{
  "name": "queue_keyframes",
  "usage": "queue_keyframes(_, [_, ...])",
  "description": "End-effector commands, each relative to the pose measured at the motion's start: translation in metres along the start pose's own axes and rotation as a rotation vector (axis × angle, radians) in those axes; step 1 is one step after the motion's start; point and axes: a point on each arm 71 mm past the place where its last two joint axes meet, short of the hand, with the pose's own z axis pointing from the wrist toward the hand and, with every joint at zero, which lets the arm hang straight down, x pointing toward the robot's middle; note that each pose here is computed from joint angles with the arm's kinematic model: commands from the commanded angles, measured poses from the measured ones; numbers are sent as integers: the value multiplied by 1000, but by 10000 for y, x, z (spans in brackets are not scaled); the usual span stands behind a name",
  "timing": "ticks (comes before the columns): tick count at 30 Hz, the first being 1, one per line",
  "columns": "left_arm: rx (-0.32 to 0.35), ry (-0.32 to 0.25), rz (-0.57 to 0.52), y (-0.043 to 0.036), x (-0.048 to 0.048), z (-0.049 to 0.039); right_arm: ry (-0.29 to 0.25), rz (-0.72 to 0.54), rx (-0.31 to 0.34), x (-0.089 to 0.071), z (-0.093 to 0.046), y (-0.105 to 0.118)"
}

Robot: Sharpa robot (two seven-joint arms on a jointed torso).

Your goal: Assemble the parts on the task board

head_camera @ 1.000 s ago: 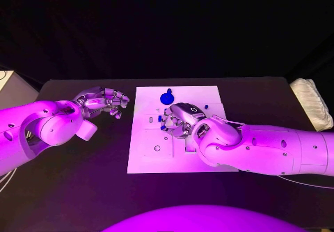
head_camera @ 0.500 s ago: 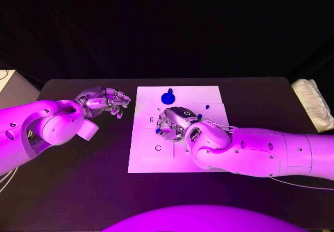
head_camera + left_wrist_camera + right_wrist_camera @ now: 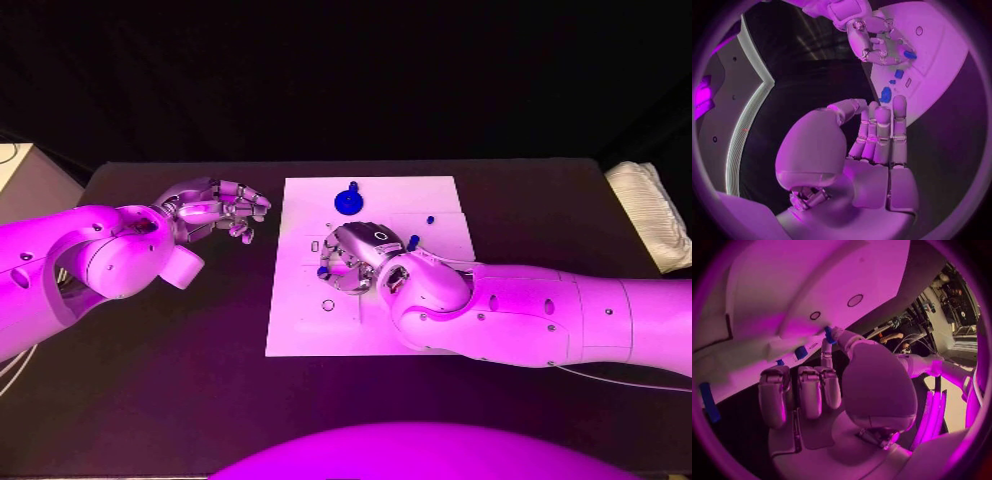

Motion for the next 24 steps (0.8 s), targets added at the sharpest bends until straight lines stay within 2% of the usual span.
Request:
queue_keyframes(1, [5, 11, 2, -10, 16, -1, 1, -41, -11, 12, 1, 12])
queue_keyframes(24, [0, 13, 5, -4, 11, -6, -19, -81, -30, 23, -13, 40])
